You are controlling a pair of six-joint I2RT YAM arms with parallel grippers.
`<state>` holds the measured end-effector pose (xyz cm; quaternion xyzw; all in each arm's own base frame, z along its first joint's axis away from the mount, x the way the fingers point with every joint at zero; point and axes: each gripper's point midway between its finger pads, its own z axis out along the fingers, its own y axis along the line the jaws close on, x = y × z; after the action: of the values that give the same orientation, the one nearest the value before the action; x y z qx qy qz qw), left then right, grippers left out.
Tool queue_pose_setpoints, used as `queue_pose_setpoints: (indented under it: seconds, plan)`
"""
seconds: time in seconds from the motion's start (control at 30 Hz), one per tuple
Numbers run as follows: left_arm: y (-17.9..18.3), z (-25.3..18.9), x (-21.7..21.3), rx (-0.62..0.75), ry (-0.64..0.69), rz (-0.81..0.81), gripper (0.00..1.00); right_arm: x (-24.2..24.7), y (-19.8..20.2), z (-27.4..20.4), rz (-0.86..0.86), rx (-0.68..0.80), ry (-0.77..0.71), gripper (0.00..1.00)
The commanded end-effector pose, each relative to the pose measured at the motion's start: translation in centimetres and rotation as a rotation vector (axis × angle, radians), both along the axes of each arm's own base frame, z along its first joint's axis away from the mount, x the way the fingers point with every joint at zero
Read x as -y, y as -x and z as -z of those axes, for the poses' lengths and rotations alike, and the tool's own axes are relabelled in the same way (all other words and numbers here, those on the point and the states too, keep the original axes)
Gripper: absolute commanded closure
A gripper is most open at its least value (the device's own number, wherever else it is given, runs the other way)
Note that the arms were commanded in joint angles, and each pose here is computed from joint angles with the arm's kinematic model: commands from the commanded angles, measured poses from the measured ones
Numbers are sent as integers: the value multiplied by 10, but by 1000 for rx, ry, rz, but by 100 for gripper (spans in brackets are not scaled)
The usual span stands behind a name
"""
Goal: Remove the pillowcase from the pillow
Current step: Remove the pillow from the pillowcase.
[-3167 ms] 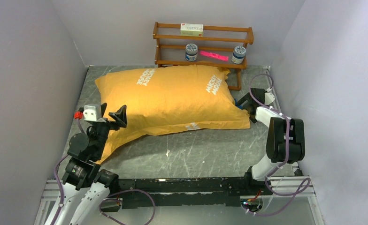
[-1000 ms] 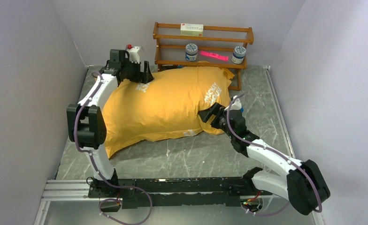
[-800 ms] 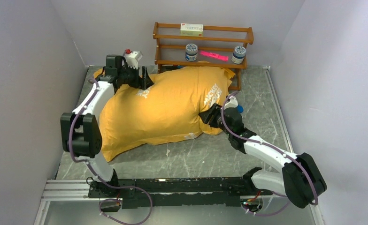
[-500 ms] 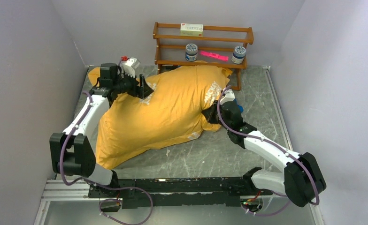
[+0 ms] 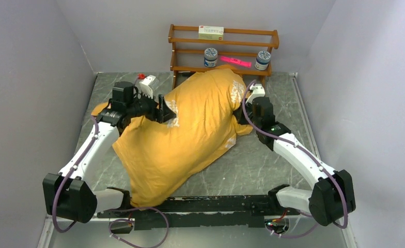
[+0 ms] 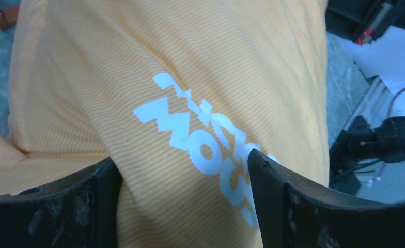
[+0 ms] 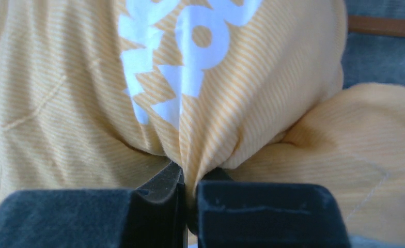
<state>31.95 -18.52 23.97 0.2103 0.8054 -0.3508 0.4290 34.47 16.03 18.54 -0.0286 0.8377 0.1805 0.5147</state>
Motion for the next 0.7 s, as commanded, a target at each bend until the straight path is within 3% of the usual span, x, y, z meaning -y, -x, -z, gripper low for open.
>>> queue_pose_setpoints:
  seconds: [0.0, 0.17, 0.27, 0.4, 0.67]
  plan:
    - [60, -25, 36, -143, 160, 187, 19, 3, -41, -151, 20, 397, -163, 100]
    - [61, -24, 33, -143, 148, 149, 18, -2, -43, -125, -24, 267, -118, 100]
    - [54, -8, 19, -141, 70, 53, 16, -2, -39, -96, -28, 192, -101, 94]
    - [45, -2, -3, -100, -6, -95, 15, 11, -31, -71, 12, 135, -40, 78]
    - [45, -23, -44, 19, -51, -338, 9, 14, -6, -85, 0, 151, 53, 39]
